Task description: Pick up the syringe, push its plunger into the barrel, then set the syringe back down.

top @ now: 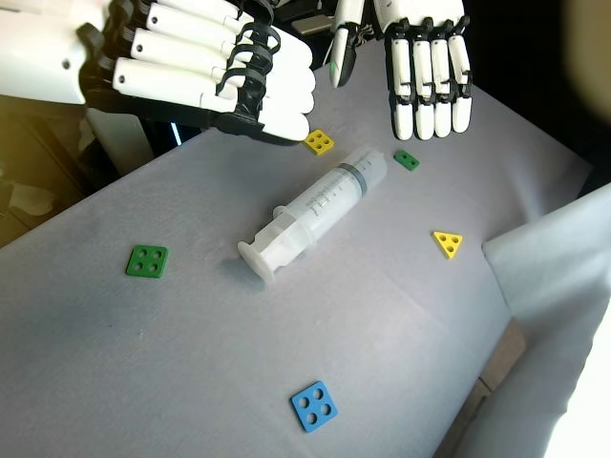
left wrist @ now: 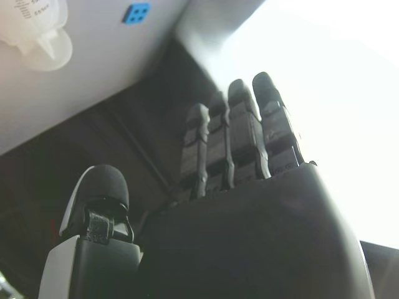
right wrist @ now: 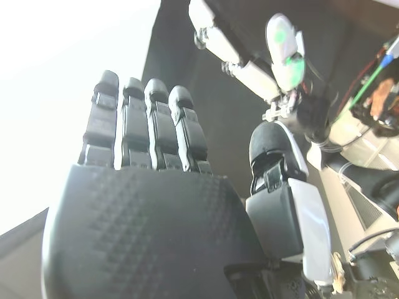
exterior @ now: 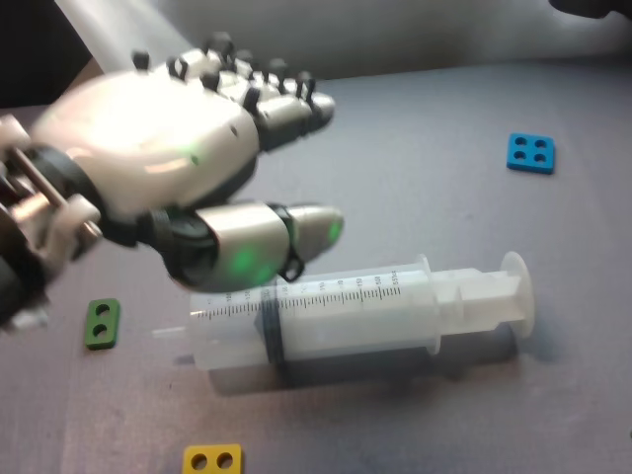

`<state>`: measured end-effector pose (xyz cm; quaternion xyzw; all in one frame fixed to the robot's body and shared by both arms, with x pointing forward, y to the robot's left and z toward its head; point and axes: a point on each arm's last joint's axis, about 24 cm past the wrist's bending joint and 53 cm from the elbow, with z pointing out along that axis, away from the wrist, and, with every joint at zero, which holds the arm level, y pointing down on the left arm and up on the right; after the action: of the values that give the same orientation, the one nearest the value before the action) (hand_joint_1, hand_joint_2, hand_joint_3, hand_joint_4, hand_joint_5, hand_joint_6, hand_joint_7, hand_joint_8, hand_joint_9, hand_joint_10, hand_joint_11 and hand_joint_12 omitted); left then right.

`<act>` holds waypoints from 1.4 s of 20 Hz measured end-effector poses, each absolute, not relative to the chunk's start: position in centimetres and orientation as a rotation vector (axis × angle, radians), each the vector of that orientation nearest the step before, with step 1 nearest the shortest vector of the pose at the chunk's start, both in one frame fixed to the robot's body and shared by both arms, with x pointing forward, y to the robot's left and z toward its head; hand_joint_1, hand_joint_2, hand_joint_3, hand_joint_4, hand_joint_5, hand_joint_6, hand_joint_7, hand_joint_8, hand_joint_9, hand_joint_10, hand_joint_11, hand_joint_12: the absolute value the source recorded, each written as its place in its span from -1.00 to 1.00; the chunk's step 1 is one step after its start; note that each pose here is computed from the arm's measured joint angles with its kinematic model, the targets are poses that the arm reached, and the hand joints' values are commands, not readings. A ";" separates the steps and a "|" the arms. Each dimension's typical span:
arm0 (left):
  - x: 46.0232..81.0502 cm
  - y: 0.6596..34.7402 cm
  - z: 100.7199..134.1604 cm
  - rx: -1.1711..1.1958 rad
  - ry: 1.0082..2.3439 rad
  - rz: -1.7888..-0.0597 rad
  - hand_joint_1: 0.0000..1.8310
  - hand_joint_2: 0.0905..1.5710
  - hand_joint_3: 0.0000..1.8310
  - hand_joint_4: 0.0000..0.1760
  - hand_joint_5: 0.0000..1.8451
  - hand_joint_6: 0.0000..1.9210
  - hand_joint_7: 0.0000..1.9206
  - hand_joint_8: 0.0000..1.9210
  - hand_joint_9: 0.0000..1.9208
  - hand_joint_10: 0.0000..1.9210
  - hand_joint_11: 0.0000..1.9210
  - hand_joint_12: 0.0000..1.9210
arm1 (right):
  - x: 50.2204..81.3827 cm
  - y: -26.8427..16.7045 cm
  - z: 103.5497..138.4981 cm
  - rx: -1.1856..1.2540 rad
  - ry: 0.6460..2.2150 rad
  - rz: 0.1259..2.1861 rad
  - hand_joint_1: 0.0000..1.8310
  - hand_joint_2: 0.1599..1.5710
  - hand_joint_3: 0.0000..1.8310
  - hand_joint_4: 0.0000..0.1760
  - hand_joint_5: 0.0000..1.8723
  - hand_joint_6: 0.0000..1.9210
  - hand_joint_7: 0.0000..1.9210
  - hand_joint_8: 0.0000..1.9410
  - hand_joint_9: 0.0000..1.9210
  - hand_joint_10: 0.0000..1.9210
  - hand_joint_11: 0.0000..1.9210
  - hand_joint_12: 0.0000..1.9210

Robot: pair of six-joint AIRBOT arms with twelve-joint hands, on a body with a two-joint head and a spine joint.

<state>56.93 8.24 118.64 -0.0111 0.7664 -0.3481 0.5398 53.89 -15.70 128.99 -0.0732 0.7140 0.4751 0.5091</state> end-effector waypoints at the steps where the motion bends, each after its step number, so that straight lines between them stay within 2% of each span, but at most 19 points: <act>1: 56.7 8.0 118.2 -0.036 1.827 -0.832 -1.00 0.73 -1.00 -1.00 -0.79 -1.00 -0.80 -1.00 -0.83 -1.00 -1.00 -0.62 | 53.9 -15.7 129.0 -0.176 1.720 1.143 -1.00 0.64 -0.99 -1.00 -0.89 -1.00 -0.94 -1.00 -0.97 -1.00 -1.00 -0.94; 3: 56.2 6.8 116.9 -0.045 1.836 -0.845 -1.00 0.70 -1.00 -1.00 -0.79 -1.00 -0.79 -1.00 -0.81 -1.00 -1.00 -0.58 | 54.0 -15.8 128.9 -0.172 1.722 1.137 -1.00 0.65 -1.00 -1.00 -0.88 -1.00 -0.92 -1.00 -0.95 -1.00 -1.00 -0.89; 6: 55.7 6.1 115.3 -0.077 1.844 -0.840 -0.95 0.60 -1.00 -1.00 -0.83 -1.00 -0.82 -1.00 -0.83 -1.00 -1.00 -0.63 | 54.1 -16.0 128.9 -0.165 1.724 1.129 -1.00 0.65 -1.00 -1.00 -0.87 -1.00 -0.90 -1.00 -0.94 -1.00 -1.00 -0.84; 8: 55.6 5.7 114.5 -0.091 1.851 -0.839 -0.72 0.44 -1.00 -1.00 -0.84 -1.00 -0.84 -1.00 -0.85 -1.00 -1.00 -0.58 | 54.1 -16.0 128.8 -0.164 1.725 1.128 -1.00 0.65 -1.00 -1.00 -0.88 -1.00 -0.91 -1.00 -0.95 -1.00 -1.00 -0.84; 12: 55.2 4.6 111.7 -0.095 1.884 -0.833 -0.38 0.27 -1.00 -1.00 -0.97 -1.00 -0.94 -1.00 -0.93 -1.00 -1.00 -0.75 | 54.5 -16.3 128.7 -0.148 1.730 1.111 -1.00 0.65 -1.00 -1.00 -0.89 -1.00 -0.92 -1.00 -0.96 -1.00 -1.00 -0.88; 15: 54.4 4.2 109.6 -0.112 1.920 -0.832 -0.08 0.14 -1.00 -1.00 -0.99 -1.00 -0.98 -1.00 -0.96 -1.00 -1.00 -0.79 | 54.5 -16.4 128.7 -0.143 1.731 1.109 -1.00 0.65 -1.00 -1.00 -0.87 -1.00 -0.90 -1.00 -0.94 -1.00 -1.00 -0.81; 17: 54.6 4.5 108.8 -0.124 1.928 -0.813 0.00 0.13 -1.00 -1.00 -1.00 -1.00 -1.00 -1.00 -1.00 -1.00 -1.00 -0.81 | 54.5 -16.4 128.7 -0.143 1.731 1.109 -1.00 0.65 -1.00 -1.00 -0.84 -0.99 -0.88 -0.99 -0.92 -0.99 -1.00 -0.76; 18: 54.7 4.6 108.4 -0.132 1.928 -0.802 0.13 0.09 -1.00 -1.00 -0.98 -1.00 -1.00 -1.00 -0.98 -1.00 -1.00 -0.77 | 54.5 -16.3 128.6 -0.144 1.732 1.111 -1.00 0.65 -1.00 -1.00 -0.84 -0.99 -0.88 -1.00 -0.92 -0.99 -1.00 -0.76; 20: 55.0 4.6 107.8 -0.129 1.927 -0.784 0.14 0.07 -1.00 -1.00 -1.00 -1.00 -1.00 -1.00 -0.99 -1.00 -1.00 -0.75 | 54.4 -16.1 128.6 -0.147 1.732 1.114 -1.00 0.65 -1.00 -1.00 -0.86 -0.99 -0.90 -0.99 -0.95 -0.99 -1.00 -0.85; 25: 56.2 4.0 106.3 -0.139 1.927 -0.771 0.33 0.11 -1.00 -1.00 -0.98 -1.00 -0.98 -1.00 -0.94 -1.00 -1.00 -0.39 | 54.4 -16.1 128.6 -0.146 1.732 1.114 -1.00 0.67 -0.99 -1.00 -0.83 -0.99 -0.86 -1.00 -0.91 -0.99 -1.00 -0.70; 28: 56.9 3.4 105.8 -0.144 1.928 -0.766 0.35 0.13 -1.00 -1.00 -0.99 -1.00 -0.98 -1.00 -0.95 -1.00 -1.00 -0.41 | 54.3 -16.1 128.6 -0.147 1.732 1.115 -1.00 0.69 -0.99 -1.00 -0.84 -1.00 -0.88 -1.00 -0.92 -1.00 -1.00 -0.77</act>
<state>56.86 3.38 105.81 -0.0598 0.7995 -0.3177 0.5062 54.35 -16.11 128.65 -0.0612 0.7201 0.4636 0.5126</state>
